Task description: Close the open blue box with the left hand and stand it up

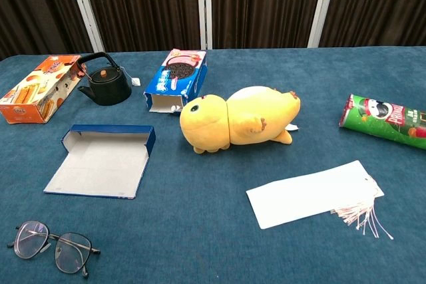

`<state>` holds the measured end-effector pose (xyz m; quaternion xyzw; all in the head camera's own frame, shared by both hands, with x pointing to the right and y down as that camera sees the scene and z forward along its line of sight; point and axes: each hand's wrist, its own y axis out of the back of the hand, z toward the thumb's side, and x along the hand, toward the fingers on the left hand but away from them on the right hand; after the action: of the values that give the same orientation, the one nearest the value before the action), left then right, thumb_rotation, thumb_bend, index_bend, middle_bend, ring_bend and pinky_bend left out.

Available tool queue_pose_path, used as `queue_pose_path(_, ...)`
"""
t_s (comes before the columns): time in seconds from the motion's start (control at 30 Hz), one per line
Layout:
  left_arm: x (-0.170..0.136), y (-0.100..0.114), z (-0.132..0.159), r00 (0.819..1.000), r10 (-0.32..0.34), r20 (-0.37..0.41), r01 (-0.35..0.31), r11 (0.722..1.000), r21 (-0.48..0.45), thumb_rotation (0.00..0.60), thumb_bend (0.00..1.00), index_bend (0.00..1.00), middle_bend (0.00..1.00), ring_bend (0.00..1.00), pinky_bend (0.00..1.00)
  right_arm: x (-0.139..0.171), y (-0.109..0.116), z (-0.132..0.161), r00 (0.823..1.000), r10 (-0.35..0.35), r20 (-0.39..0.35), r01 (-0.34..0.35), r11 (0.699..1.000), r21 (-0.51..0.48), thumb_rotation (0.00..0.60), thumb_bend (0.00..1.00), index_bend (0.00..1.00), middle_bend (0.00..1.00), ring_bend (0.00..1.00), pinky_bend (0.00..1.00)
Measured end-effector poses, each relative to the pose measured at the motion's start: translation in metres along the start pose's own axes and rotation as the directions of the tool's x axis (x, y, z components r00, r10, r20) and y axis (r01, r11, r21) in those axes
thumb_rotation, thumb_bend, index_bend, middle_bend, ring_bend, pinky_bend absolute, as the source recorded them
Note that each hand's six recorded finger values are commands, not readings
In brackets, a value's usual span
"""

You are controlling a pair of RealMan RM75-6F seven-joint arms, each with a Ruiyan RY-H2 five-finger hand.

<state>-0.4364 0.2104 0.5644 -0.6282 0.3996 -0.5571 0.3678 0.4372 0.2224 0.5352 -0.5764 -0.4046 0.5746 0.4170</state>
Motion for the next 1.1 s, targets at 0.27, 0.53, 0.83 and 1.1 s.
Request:
queue_pose_path(0.27,-0.004,-0.007,0.004,0.999,-0.034,0.026,0.034,0.999,-0.002,0.6,0.0,0.0,0.0,0.0,0.0,-0.001,-0.001,0.004,1.0,0.005,-0.008,-0.005,1.0,-0.004,0.6,0.0,0.0,0.0,0.0,0.0)
queue_pose_path(0.53,-0.013,-0.042,0.04,0.964,-0.228,0.138,0.236,0.971,-0.041,0.6,0.15,0.29,0.0,0.0,0.0,-0.002,-0.001,0.001,1.0,0.005,0.003,-0.005,1.0,-0.007,0.6,0.0,0.0,0.0,0.0,0.0)
queue_pose_path(0.83,-0.015,-0.091,0.096,0.892,-0.364,0.268,0.36,0.931,0.066,0.6,0.34,0.45,0.0,0.0,0.0,-0.004,-0.005,-0.001,1.0,0.021,0.002,-0.021,1.0,-0.006,0.6,0.0,0.0,0.0,0.0,0.0)
queue_pose_path(1.1,-0.014,-0.127,0.129,0.86,-0.416,0.296,0.396,0.909,0.125,0.6,0.35,0.46,0.0,0.0,0.0,-0.004,0.0,-0.006,1.0,0.009,0.017,-0.009,1.0,-0.025,0.6,0.0,0.0,0.0,0.0,0.0)
